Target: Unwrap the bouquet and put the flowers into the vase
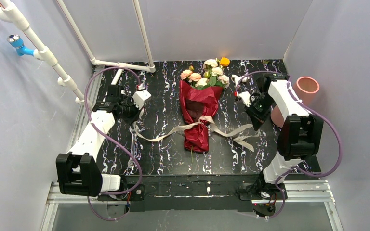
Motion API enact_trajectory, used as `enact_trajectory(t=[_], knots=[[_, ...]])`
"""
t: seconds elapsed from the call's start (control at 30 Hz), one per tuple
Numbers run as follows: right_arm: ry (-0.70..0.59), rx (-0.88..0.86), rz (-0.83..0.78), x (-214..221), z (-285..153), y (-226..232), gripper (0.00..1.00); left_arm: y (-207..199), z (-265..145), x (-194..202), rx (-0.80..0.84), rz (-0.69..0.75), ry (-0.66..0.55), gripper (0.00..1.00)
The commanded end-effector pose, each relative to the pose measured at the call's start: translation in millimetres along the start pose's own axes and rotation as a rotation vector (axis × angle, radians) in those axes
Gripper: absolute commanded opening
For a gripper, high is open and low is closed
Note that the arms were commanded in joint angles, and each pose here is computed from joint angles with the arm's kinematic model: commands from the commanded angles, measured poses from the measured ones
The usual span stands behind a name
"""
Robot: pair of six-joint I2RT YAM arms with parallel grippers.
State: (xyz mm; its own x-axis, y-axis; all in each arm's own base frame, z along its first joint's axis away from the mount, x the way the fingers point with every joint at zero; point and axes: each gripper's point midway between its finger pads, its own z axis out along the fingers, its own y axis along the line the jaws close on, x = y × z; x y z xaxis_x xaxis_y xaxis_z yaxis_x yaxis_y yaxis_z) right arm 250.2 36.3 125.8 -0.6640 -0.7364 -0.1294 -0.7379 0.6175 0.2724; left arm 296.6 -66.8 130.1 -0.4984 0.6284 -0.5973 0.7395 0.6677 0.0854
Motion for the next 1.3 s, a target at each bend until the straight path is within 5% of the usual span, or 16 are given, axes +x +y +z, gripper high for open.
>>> enact_trajectory(t=[0.0,0.07,0.1,0.13,0.2,0.23,0.3,0.53,0.77,0.93,1.03,1.27], knots=[[0.129,0.07,-0.122,37.7,-11.7,-2.4,0.01,24.1,-12.5,-12.1,-0.075,0.021,-0.021,0.0],[0.171,0.079,-0.145,48.5,-8.3,-3.8,0.01,26.0,-13.1,-14.8,-0.076,0.034,-0.029,0.0],[0.176,0.083,-0.152,50.5,-7.7,-4.1,0.1,23.0,-14.1,-18.3,-0.056,0.043,-0.042,0.0],[0.168,0.085,-0.152,49.1,-8.5,-3.2,0.3,14.6,-15.9,-23.5,-0.009,0.062,-0.066,0.09],[0.106,0.057,-0.153,34.8,-12.1,3.1,0.76,-7.2,-23.5,-38.9,0.105,0.12,-0.145,0.47],[0.064,0.049,-0.149,23.7,-14.7,6.7,0.84,-16.2,-28.1,-49.0,0.146,0.135,-0.196,0.6],[-0.015,0.029,-0.166,-1.3,-19.4,17.5,0.88,-32.6,-37.4,-69.3,0.215,0.161,-0.289,0.68],[-0.308,-0.154,-0.203,-107.5,-27.1,70.6,0.82,-101.8,-34.6,-120.1,0.419,0.288,-0.412,0.6],[-0.525,-0.263,-0.169,-215.4,-12.6,89.3,0.61,-152.2,16.9,-152.7,0.457,0.416,-0.474,0.42],[-0.536,-0.318,-0.189,-252.0,17.2,110.3,0.49,-170.1,55.7,-166.6,0.468,0.457,-0.469,0.39],[-0.531,-0.318,-0.196,-262.9,35.6,110.4,0.44,-173.7,74.0,-166.0,0.465,0.474,-0.452,0.47],[-0.422,-0.266,-0.145,-254.3,95.9,77.2,0.32,-169.4,109.0,-152.7,0.425,0.486,-0.393,0.49]])
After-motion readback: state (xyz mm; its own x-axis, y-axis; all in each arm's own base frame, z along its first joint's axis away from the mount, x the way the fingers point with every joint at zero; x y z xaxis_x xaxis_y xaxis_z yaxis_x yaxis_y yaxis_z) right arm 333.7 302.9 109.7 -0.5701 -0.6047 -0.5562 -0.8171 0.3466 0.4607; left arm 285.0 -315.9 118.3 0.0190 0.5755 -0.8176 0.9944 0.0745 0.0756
